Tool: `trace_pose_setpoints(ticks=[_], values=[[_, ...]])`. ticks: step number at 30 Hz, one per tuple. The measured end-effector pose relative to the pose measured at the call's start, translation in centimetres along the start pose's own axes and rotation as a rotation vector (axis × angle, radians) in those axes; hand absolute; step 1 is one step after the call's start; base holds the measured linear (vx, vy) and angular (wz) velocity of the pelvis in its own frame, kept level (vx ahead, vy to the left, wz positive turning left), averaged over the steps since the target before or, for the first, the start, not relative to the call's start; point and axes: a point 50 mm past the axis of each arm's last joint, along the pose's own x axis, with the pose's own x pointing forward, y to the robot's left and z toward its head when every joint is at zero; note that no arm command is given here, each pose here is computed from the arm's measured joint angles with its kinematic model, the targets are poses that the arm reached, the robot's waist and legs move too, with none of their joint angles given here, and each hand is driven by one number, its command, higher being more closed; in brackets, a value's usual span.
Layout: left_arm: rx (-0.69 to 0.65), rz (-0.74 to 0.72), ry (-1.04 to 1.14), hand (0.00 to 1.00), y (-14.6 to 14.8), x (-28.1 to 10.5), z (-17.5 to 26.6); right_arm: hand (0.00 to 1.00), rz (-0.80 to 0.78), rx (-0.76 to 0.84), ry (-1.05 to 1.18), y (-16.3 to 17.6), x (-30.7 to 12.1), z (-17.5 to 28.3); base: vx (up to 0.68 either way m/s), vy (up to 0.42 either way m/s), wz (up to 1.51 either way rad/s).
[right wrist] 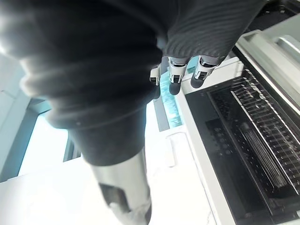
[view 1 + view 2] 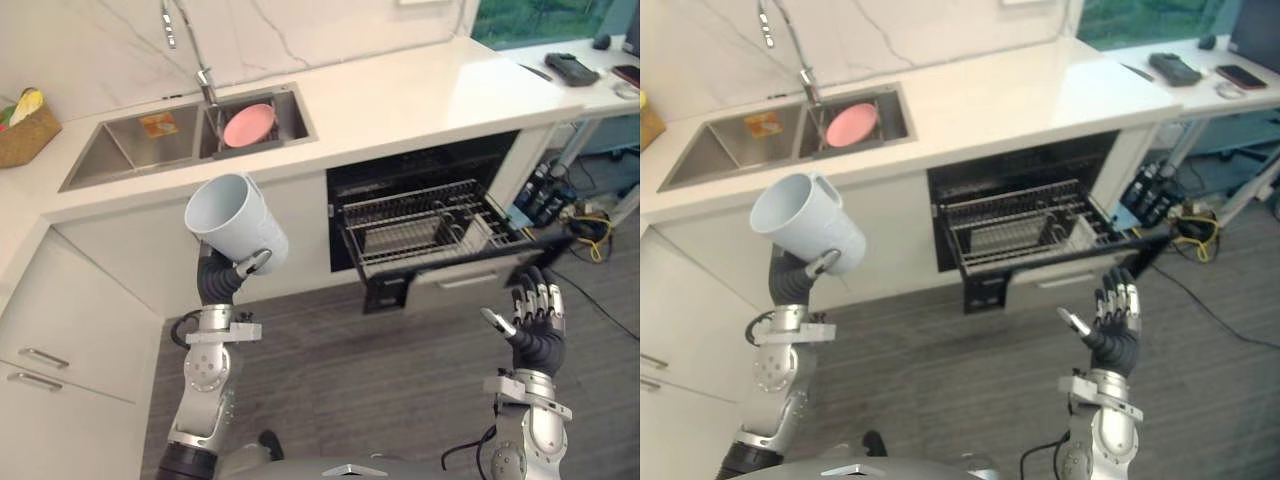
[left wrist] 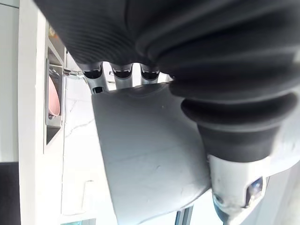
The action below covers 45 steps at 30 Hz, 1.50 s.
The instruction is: Walk over to the sink, pick up the cup, carry it to the dishwasher, place the cup inside the dishwasher, then close the dishwasher door
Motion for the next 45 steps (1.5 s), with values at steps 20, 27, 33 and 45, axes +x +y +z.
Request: trace_pose_setpoints(ticks=[20, 27, 33, 45], values=[[-0.06, -0.107, -0.114, 1.0, -1.0, 0.2, 2.5, 0.0, 0.076, 0.152, -0.139, 3.9, 0.5, 2.2, 0.25, -0.064, 0.1], [-0.007, -0.084, -0.133, 1.0, -1.3, 0.3, 2.6, 0.0, 0.112, 0.117, -0.184, 4.4, 0.9, 3.0, 0.17, -0.086, -0.04], [0.019, -0.045, -0.1, 1.0, -1.1, 0.0, 1.8, 0.0, 0.212, 0.062, -0.214, 4.1, 1.3, 3.7, 0.2, 0.073, -0.48], [0.032, -0.026, -0.106, 1.0, 0.1, 0.0, 1.8, 0.0, 0.255, 0.051, -0.208, 5.1, 1.5, 3.5, 0.08, 0.093, -0.25]])
